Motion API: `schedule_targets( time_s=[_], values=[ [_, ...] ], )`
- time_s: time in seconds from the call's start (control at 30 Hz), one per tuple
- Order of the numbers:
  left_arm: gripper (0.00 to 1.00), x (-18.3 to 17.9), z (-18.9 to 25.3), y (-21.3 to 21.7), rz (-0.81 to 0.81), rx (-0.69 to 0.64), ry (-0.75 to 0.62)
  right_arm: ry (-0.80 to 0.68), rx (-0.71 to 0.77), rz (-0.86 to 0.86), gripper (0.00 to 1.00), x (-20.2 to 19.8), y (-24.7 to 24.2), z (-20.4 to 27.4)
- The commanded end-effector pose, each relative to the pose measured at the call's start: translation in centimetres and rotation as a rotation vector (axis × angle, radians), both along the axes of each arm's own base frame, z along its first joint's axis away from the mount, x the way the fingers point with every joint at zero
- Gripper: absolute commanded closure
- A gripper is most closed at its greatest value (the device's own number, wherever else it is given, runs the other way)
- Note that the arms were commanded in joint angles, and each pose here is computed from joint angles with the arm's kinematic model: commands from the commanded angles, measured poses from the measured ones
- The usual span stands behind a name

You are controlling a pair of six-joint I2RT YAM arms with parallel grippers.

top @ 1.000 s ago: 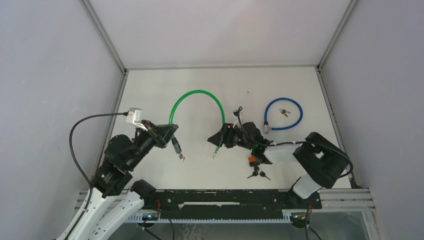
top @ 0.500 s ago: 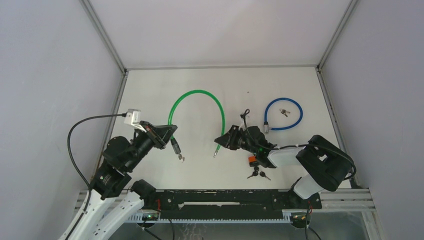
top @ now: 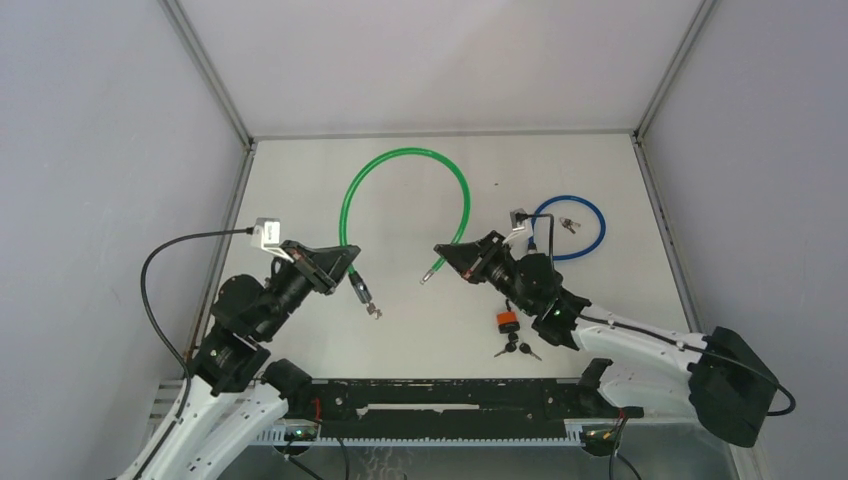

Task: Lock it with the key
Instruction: Pick up the lock from the center of the board, then lock the lock.

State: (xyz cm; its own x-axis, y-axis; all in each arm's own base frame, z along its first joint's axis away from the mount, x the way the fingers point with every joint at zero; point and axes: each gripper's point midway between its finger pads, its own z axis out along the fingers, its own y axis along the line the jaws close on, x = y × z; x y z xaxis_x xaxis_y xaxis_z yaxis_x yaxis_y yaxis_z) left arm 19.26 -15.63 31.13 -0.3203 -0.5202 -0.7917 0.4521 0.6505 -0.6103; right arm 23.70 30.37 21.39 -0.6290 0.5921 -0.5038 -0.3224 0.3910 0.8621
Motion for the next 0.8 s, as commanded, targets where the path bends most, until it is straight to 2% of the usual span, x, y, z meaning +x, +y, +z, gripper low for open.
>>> schedule_targets(
  time_s=[0.0, 0.17, 0.23, 0.37, 0.6, 0.77],
  values=[
    [1.00, 1.1, 1.1, -0.4, 0.024, -0.095, 0.017, -0.010, 0.068, -0.186, 1.00, 0.6, -0.2, 5.7],
    [1.00, 2.8, -1.3, -0.2, 0.109, -0.065, 0.156, 0.015, 0.002, -0.202, 1.00, -0.2, 2.2, 7.5],
    [1.00, 3.2, -1.7, -0.1, 0.131, -0.078, 0.171, 0.046, -0.012, -0.203, 1.00, -0.5, 2.9, 8.0],
    [1.00, 3.4, -1.7, 0.5, 0.183, -0.105, 0.179, 0.013, -0.046, -0.231, 1.00, -1.2, 3.7, 9.5],
    [1.00, 3.9, -3.3, 0.6, 0.232, -0.041, 0.296, -0.027, -0.105, -0.227, 1.00, -1.6, 5.4, 10.1],
    [1.00, 3.8, -3.4, -0.1, 0.214, -0.025, 0.300, -0.034, -0.139, -0.204, 1.00, -1.7, 5.9, 9.9]
  ],
)
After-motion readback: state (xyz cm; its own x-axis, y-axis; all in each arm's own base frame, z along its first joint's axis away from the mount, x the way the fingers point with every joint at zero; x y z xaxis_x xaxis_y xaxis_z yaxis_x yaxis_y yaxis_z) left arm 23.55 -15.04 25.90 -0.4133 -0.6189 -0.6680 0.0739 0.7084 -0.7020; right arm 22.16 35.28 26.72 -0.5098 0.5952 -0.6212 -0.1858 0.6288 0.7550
